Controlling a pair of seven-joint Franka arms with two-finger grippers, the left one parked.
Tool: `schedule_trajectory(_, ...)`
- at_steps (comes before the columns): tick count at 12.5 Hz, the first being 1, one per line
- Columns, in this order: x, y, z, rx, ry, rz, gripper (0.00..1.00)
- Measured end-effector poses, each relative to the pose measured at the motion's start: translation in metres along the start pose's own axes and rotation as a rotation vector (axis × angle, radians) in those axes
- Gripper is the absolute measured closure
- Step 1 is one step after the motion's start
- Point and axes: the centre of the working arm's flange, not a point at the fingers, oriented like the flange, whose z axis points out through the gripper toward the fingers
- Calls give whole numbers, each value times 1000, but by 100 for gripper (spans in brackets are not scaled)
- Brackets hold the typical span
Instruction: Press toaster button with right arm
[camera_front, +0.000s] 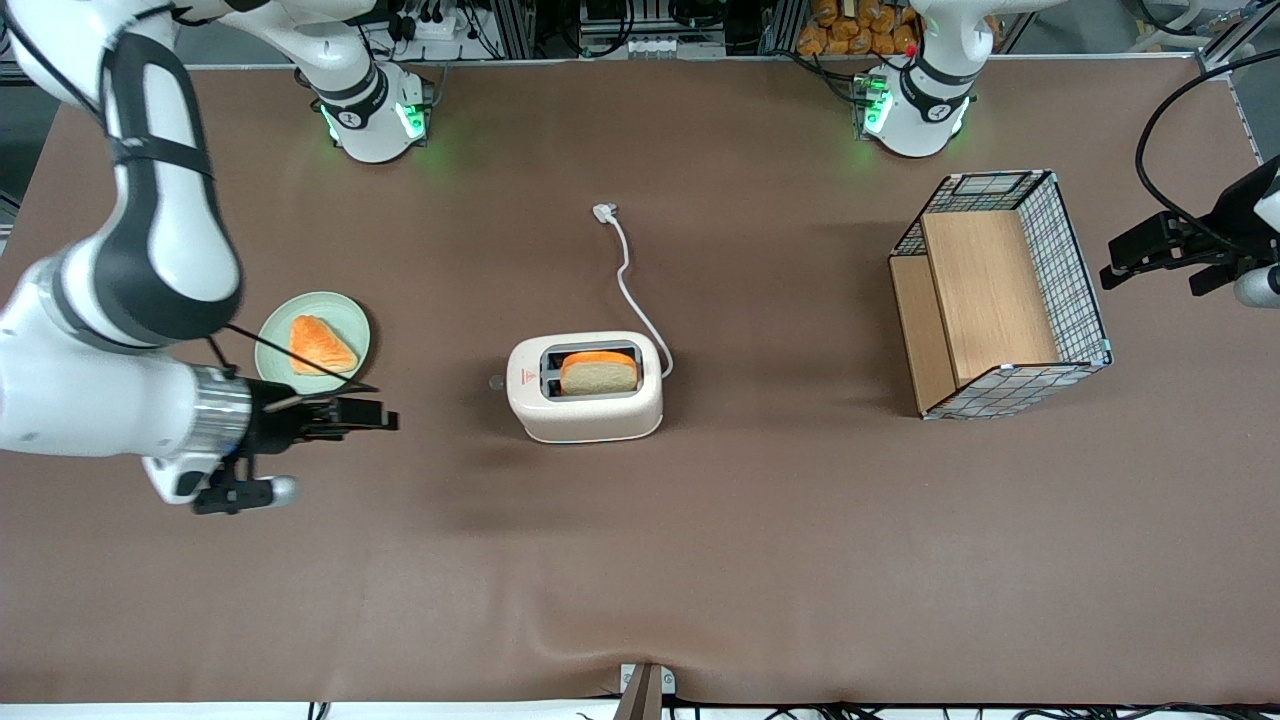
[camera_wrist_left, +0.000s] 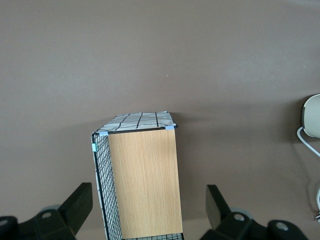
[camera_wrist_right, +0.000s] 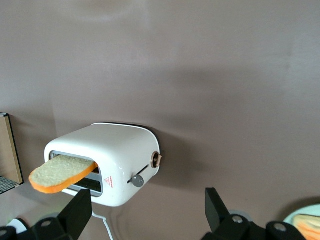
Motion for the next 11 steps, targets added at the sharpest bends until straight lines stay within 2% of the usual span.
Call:
schedule_trajectory(1, -1, 5, -15, -18, 7, -1, 0)
schedule_trajectory(3, -9, 8, -50, -92, 34, -14, 0)
schedule_trajectory(5, -28, 6, -83, -105, 19, -17, 0)
schedule_trajectory(7, -47, 1, -118, -119, 49, -22, 0)
schedule_trajectory(8, -58, -5, -138, -153, 73, -29, 0)
schedule_trajectory(9, -75, -11, -159, -208, 85, -31, 0)
schedule_trajectory(11, -114, -19, -196, -310, 76, 5, 0)
